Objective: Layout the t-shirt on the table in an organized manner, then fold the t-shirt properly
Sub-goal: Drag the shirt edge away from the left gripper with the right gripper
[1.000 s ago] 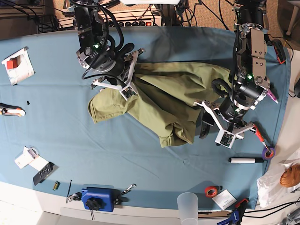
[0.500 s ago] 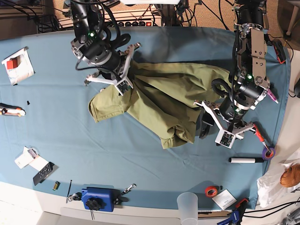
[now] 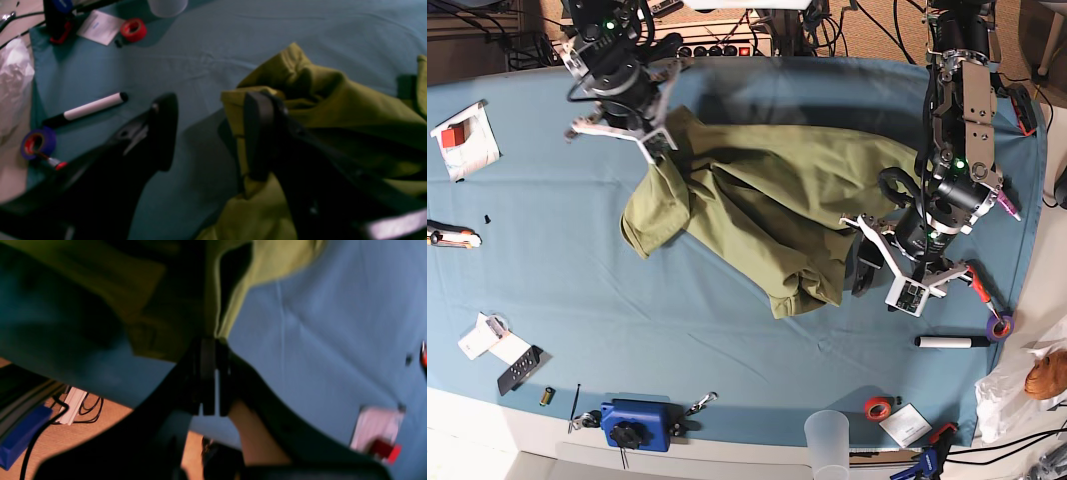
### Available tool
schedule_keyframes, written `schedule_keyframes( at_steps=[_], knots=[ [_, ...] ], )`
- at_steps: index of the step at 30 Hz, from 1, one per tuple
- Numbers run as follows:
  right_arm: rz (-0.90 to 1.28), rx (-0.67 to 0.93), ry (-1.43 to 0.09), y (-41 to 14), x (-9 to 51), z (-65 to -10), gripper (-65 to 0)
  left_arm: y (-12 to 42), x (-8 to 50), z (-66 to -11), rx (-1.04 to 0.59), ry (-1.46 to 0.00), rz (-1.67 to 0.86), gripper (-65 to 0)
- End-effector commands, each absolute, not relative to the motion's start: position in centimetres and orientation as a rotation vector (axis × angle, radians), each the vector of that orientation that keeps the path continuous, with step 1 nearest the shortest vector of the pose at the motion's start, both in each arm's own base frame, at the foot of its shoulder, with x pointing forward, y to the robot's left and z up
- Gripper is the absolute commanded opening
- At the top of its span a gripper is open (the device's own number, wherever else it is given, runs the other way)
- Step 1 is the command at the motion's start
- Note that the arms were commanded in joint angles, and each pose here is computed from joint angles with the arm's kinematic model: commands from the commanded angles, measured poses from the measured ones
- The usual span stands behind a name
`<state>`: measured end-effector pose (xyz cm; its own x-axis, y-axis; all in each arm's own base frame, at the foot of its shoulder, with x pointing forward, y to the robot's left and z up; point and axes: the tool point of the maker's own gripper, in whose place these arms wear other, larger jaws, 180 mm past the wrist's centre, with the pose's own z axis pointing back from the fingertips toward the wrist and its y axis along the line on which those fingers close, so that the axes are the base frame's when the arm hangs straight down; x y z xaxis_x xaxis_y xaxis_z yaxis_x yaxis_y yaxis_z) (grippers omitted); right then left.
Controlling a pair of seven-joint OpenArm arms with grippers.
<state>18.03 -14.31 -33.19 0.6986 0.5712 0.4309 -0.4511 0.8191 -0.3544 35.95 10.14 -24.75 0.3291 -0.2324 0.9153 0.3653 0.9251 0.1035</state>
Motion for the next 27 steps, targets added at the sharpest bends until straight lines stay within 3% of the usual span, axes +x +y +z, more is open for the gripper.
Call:
schedule_keyframes(
  at_steps=[1, 5, 11, 15, 18, 22, 27],
  knots=[
    [0.552, -0.259, -0.564, -15.3, 18.0, -32.7, -65.0, 10.2, 36.4, -23.1, -0.127, -1.232, -0.394, -33.0],
    [0.479, -0.283, -0.507, -18.0, 16.4, -33.2, -65.0, 10.2, 36.4, -23.1, -0.127, -1.232, -0.394, -33.0],
    [0.434, -0.186, -0.425, -18.4, 13.6, -34.3, -65.0, 10.1, 36.5, -22.7, -0.131, -1.252, -0.393, -33.0],
    [0.452, -0.136, -0.366, -17.8, 11.3, -35.2, -48.3, 10.1, 36.5, -22.7, -0.13, -1.251, -0.394, -33.0],
    [0.437, -0.139, -0.33, -18.0, 10.5, -35.4, -45.8, 10.1, 36.5, -22.7, -0.131, -1.252, -0.393, -33.0],
    [0.441, -0.132, -0.379, -17.6, 11.4, -35.1, -45.8, 10.1, 36.5, -22.7, -0.13, -1.251, -0.394, -33.0],
    [0.448, -0.097, -0.621, -16.1, 16.3, -32.7, -45.8, 10.1, 36.5, -22.7, -0.131, -1.252, -0.393, -33.0]
  ],
)
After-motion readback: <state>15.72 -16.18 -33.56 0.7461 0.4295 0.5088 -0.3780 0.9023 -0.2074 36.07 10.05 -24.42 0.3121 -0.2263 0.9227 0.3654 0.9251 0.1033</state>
